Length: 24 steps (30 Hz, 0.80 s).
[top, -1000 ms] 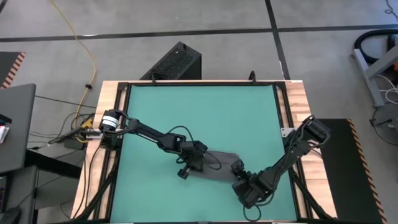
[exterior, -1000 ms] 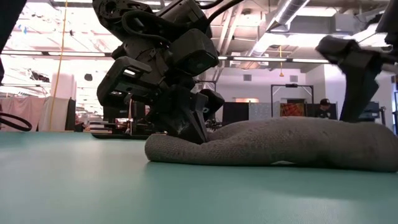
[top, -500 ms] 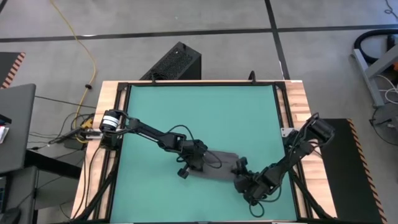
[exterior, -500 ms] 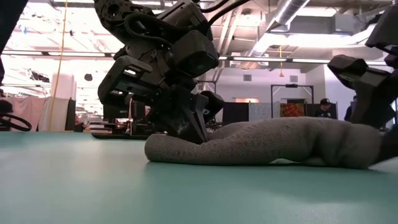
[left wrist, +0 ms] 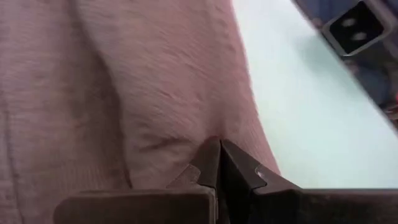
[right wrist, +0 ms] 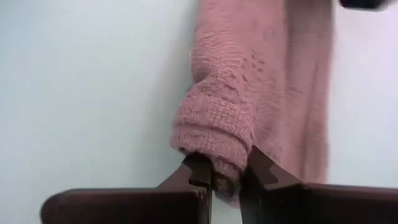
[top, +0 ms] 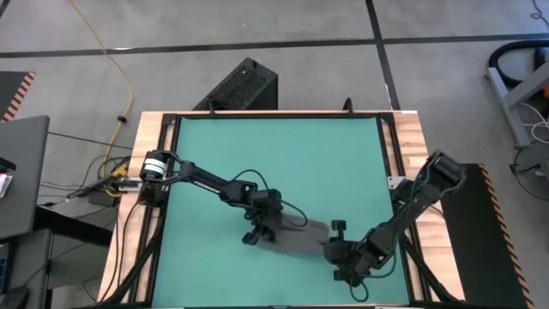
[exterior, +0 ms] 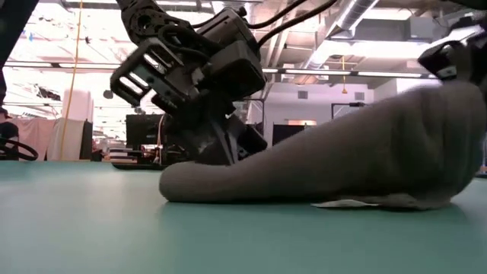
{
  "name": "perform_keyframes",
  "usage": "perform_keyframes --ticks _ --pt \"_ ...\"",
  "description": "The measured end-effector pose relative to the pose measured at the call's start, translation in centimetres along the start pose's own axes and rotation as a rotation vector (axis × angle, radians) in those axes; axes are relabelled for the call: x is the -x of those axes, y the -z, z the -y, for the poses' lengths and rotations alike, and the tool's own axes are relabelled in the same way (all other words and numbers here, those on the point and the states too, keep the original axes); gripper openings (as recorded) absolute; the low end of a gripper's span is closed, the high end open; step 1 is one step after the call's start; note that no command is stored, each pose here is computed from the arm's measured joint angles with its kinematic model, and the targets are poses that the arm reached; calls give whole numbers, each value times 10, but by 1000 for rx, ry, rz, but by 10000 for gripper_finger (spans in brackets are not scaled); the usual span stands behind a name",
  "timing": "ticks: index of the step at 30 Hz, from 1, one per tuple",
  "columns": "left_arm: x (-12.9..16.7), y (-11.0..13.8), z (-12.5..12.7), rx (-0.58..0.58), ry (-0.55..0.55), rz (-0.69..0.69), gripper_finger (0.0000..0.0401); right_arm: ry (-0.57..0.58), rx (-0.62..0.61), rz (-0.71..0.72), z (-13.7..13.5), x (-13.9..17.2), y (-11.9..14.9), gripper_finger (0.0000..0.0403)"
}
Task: Roll towel into tight, uniform cylinder
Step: Roll the gray towel
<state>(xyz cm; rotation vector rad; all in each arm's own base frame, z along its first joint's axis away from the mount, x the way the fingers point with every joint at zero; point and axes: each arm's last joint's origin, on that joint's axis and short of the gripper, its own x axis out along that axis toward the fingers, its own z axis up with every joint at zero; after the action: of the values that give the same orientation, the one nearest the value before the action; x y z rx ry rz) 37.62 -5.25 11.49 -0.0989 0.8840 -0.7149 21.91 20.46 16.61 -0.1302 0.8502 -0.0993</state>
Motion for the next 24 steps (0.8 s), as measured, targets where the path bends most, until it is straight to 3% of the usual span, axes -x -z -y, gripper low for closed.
perform_keyframes --ticks 8,14,24 --pt "5 0 0 64 196 38 0 51 -371 0 21 27 -4 56" --pt "6 -2 -2 29 205 64 0 81 -568 -54 31 20 -5 56" --pt "19 -16 5 18 140 114 0 84 -571 -247 21 -14 8 56"
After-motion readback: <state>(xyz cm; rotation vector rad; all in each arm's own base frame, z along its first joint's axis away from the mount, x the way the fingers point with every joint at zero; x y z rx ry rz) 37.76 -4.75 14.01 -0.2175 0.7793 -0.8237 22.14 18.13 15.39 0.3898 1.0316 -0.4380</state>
